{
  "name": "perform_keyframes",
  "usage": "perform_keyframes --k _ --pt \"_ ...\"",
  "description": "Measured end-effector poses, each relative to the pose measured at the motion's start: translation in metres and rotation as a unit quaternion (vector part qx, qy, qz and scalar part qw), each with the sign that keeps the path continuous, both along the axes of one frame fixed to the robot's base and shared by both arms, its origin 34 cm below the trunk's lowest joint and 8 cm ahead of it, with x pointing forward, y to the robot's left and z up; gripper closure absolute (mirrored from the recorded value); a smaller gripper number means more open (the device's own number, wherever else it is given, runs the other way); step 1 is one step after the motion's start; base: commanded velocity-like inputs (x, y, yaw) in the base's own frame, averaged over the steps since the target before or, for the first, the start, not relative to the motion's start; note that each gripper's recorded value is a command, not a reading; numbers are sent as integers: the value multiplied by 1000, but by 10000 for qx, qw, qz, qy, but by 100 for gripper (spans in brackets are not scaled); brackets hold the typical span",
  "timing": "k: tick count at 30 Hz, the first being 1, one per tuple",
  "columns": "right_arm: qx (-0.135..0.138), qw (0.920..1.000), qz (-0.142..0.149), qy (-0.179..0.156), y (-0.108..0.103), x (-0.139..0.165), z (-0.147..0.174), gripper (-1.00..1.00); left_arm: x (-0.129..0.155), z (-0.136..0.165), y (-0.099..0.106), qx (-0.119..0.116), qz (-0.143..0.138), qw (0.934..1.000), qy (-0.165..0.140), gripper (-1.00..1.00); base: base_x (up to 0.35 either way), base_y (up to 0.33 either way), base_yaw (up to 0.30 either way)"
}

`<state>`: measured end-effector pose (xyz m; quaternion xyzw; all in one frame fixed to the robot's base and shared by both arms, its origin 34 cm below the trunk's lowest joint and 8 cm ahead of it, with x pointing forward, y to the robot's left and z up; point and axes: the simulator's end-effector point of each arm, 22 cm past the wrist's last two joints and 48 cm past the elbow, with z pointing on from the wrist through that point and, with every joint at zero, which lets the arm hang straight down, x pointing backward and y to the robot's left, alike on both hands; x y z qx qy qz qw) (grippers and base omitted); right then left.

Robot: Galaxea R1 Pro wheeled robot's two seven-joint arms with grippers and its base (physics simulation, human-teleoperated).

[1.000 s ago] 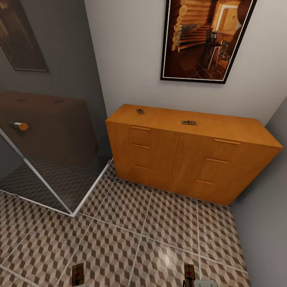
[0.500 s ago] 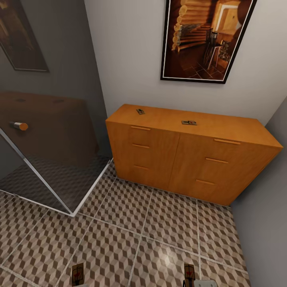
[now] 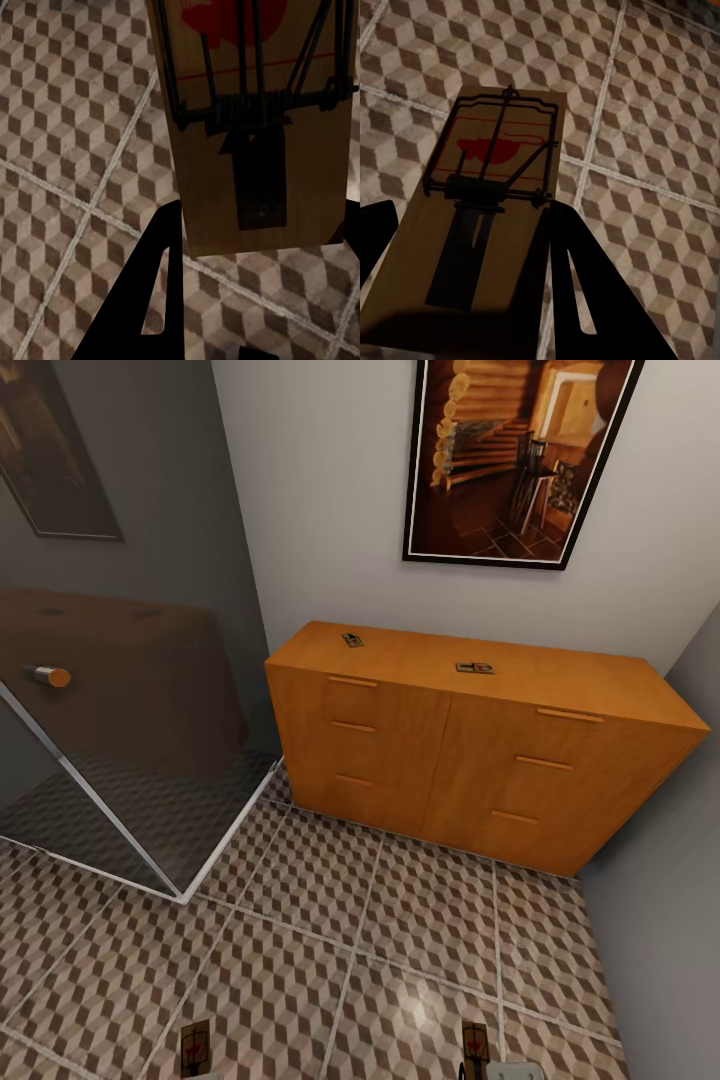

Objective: Take the four mousetraps from the cabinet in the bathroom and place them on the bathroom floor. Make sure all four end up on the same floor surface, and ensure that at least two of them are either under or directly next to the same bathroom sink.

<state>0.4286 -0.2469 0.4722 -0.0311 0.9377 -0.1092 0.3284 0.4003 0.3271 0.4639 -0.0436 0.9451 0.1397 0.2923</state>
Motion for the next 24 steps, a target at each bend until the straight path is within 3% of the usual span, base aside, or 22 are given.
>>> perform_keyframes --k 24 --pt "1 10000 -1 -1 0 0 0 100 0 0 0 0 0 10000 -1 100 0 0 0"
